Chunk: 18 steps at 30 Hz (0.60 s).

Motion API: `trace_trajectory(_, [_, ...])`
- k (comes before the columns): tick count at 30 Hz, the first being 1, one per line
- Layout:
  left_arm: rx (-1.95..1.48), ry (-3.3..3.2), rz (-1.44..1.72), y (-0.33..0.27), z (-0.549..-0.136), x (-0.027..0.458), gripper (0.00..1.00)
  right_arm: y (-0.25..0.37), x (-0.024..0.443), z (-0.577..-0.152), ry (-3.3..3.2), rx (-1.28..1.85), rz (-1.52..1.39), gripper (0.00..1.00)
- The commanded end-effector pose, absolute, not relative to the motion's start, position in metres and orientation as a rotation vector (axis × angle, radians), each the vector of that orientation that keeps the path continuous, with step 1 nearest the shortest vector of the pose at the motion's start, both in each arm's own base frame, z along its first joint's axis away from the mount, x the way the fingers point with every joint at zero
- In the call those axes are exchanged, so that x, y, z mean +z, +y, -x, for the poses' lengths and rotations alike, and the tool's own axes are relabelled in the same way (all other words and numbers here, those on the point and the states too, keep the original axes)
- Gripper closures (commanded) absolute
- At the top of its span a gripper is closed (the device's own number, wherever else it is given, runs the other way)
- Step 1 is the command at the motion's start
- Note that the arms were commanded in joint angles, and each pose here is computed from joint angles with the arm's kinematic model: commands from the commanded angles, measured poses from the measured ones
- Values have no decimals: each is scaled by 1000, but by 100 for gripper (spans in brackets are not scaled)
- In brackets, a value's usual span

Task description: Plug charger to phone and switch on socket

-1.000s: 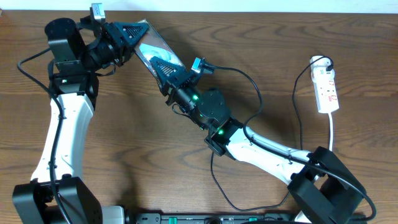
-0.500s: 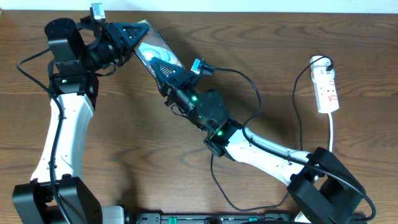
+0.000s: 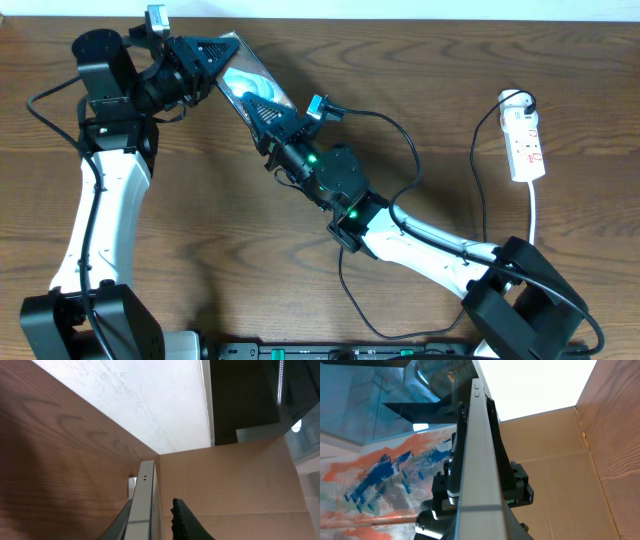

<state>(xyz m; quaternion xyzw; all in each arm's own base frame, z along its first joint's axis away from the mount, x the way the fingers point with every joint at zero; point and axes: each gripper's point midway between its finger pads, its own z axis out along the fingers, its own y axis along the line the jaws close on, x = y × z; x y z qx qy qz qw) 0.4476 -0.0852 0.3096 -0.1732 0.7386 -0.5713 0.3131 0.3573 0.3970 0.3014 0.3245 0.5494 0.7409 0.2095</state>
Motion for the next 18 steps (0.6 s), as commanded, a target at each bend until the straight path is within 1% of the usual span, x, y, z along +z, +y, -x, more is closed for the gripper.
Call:
trace_trajectory(1, [-1527, 1949, 368, -95, -440, 316, 81, 412, 311, -340, 1564, 2108, -825, 98])
trace_trajectory(18, [-1521, 1948, 374, -94, -441, 315, 81, 418, 311, -333, 1583, 2106, -785, 98])
